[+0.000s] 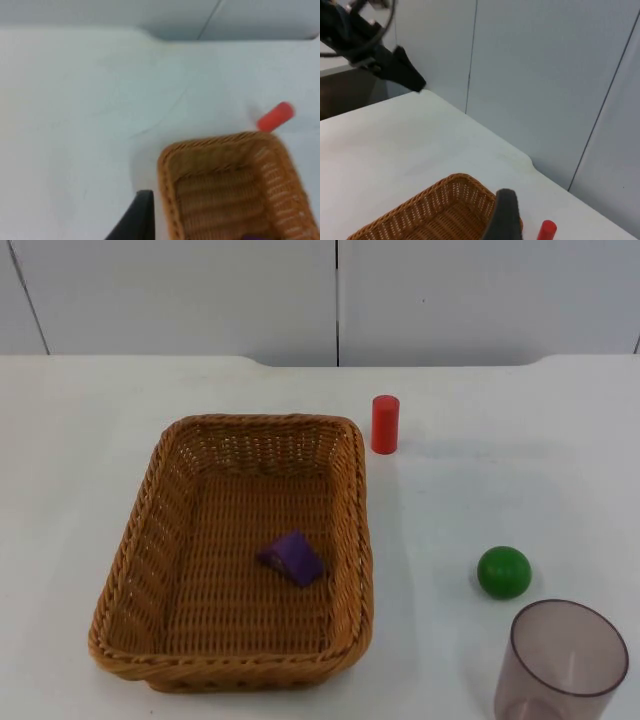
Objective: Pick up the basket with the left hand and place the triangular block into the basket with the right hand.
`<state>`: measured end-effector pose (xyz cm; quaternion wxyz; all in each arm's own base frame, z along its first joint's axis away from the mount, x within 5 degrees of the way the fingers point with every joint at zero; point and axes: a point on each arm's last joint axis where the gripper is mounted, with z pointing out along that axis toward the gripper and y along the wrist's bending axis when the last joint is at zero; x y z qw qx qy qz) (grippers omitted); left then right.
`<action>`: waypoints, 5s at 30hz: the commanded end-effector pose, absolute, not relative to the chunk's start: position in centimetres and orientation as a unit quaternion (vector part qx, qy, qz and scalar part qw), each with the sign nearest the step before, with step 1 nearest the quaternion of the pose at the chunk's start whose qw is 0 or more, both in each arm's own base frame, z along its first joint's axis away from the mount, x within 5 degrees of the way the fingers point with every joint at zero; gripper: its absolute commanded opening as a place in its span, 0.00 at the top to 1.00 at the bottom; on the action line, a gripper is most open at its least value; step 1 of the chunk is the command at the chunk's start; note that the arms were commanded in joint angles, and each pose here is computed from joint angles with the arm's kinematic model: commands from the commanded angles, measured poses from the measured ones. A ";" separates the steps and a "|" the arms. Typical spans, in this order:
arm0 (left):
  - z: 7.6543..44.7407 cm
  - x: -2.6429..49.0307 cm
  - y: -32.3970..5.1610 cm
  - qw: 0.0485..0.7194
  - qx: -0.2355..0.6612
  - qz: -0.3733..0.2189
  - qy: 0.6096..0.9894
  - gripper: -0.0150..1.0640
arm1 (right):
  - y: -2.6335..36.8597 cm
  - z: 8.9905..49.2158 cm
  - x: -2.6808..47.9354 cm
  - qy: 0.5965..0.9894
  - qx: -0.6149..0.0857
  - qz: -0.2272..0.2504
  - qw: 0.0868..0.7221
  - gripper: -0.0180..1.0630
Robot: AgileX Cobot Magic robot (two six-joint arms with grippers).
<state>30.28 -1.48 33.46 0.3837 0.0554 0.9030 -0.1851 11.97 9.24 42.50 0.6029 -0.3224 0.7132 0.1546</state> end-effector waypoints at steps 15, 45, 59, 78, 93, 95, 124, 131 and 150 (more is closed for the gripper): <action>37.8 18.5 -4.9 0.507 0.150 -0.166 0.832 0.01 | 8.7 40.6 11.4 0.719 -0.321 0.151 0.598 0.39; 32.1 2.4 -1.3 0.589 0.114 -0.058 0.798 0.01 | 2.3 33.0 2.3 0.746 -0.297 0.179 0.569 0.39; 30.3 -1.1 -0.3 0.583 0.088 -0.037 0.807 0.01 | 0.7 30.0 0.1 0.755 -0.286 0.188 0.560 0.39; 27.5 -0.5 -0.1 0.513 0.073 -0.026 0.855 0.01 | 0.0 29.3 -0.9 0.776 -0.285 0.187 0.531 0.39; 27.5 -0.5 -0.1 0.511 0.043 -0.045 0.857 0.01 | 0.0 28.0 -0.9 0.802 -0.292 0.177 0.490 0.39; 27.5 -0.5 -0.1 0.511 0.043 -0.045 0.857 0.01 | -0.2 28.0 -0.8 0.803 -0.292 0.163 0.494 0.39; 27.5 -0.5 -0.3 0.512 0.037 -0.060 0.856 0.01 | -0.2 28.0 -0.8 0.806 -0.282 0.162 0.495 0.01; 27.5 -0.5 -0.3 0.512 0.037 -0.060 0.856 0.01 | -0.2 28.0 -0.8 0.818 -0.246 0.139 0.502 0.01; 27.5 -0.5 -0.3 0.512 0.037 -0.060 0.856 0.01 | 0.1 28.0 -0.8 0.851 -0.067 0.029 0.520 0.01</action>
